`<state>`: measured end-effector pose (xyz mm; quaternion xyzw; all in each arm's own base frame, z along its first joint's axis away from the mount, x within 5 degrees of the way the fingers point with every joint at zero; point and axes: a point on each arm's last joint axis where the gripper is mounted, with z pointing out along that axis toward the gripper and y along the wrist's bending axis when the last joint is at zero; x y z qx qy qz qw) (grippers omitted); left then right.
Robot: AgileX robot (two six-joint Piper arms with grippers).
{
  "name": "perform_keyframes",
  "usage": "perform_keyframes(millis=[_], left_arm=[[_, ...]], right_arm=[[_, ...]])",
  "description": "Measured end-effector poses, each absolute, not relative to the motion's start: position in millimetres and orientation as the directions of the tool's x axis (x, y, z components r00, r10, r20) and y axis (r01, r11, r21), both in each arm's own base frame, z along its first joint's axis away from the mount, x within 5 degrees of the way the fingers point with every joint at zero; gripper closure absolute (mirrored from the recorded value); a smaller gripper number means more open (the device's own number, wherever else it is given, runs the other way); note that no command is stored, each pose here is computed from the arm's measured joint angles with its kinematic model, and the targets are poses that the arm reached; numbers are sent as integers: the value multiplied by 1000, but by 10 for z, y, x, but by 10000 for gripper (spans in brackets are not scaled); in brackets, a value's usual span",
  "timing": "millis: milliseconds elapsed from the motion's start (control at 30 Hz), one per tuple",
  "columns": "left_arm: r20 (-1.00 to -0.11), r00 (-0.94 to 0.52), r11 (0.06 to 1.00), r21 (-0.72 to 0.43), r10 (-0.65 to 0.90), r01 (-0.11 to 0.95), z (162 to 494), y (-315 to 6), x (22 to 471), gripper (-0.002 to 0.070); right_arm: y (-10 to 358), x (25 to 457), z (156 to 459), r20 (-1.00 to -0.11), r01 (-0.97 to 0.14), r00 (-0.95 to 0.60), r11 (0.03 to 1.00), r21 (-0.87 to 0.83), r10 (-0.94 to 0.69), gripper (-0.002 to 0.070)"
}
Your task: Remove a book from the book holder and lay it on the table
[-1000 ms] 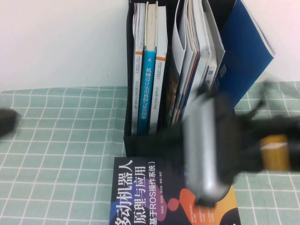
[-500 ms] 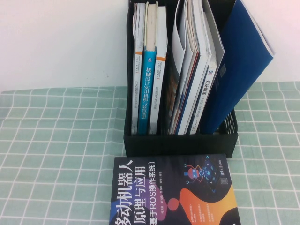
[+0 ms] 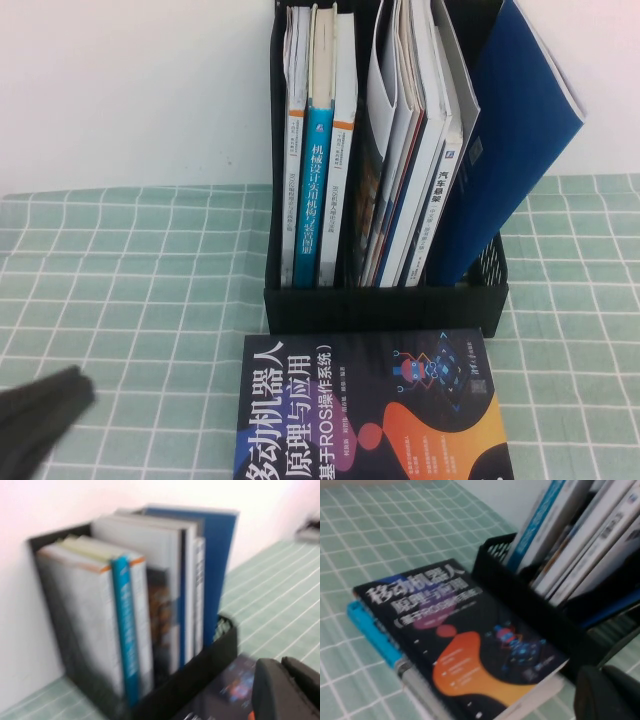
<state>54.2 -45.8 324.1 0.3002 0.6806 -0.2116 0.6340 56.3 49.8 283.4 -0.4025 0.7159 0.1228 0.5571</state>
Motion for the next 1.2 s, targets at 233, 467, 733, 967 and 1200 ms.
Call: perform_keyframes(millis=[233,467,733,967,1200], left_arm=[[-993,-5,692,80,119,717,2919,-571,569,678],[-986,-40,688,83,161,720,2728,-586,582,677],[-975,-79,688,86,205,721,2557,-588,588,678],[-977,-84,716,86,198,693,2528,-531,581,678],[-993,-72,899,58,99,434,2469,-232,551,677]], right_arm=[[496,532,2458,-882,-737,-124,637,-225,-454,678],[495,528,2451,-882,-738,-126,637,-222,-454,678],[496,527,2444,-882,-739,-129,637,-220,-454,678],[496,527,2444,-882,-739,-129,637,-219,-453,678],[496,527,2444,-884,-738,-134,640,-213,-449,678]])
